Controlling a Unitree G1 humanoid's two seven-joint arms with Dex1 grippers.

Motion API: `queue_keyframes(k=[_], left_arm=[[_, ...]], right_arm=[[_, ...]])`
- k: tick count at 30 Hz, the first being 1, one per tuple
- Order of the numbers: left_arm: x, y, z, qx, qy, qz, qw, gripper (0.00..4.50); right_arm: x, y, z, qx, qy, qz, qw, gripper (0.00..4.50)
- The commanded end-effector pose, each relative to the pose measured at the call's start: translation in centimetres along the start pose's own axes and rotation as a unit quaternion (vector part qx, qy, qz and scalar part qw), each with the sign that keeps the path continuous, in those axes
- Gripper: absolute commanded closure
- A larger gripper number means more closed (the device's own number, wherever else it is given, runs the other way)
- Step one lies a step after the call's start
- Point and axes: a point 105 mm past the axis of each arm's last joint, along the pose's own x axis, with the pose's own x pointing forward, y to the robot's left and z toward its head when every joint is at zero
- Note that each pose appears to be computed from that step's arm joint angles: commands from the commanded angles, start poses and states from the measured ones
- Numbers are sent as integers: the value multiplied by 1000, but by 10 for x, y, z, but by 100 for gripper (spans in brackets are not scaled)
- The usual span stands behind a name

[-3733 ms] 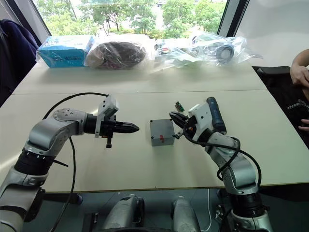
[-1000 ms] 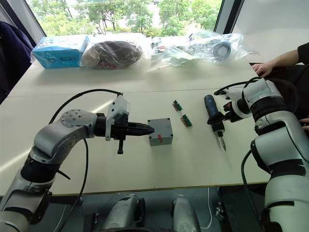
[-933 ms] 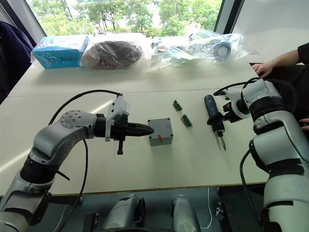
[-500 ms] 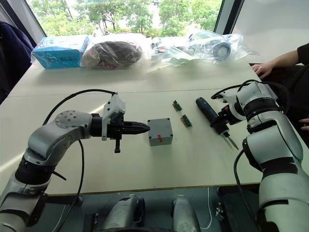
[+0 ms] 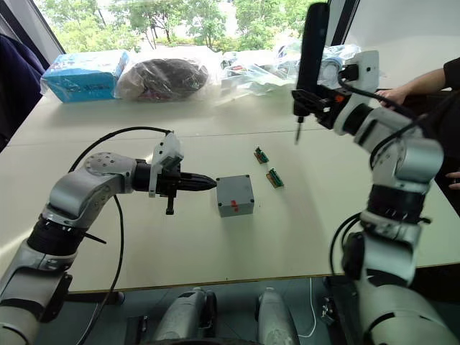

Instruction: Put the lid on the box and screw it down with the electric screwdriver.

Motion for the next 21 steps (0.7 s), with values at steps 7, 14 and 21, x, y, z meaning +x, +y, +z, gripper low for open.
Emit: queue_keyframes(k=[7,14,21], left_arm=[[32,13,12,57,18,-16,998,450],[47,19,-7,83,65,-15,994,450],[50,21,-19,87,80,-10,993,450]], right_arm=[[-11,74,-22,-36,-113,18,993,271],[-5,75,-45,-77,-97,8,992,271],[-4,72,-58,-82,-87,-3,993,271]])
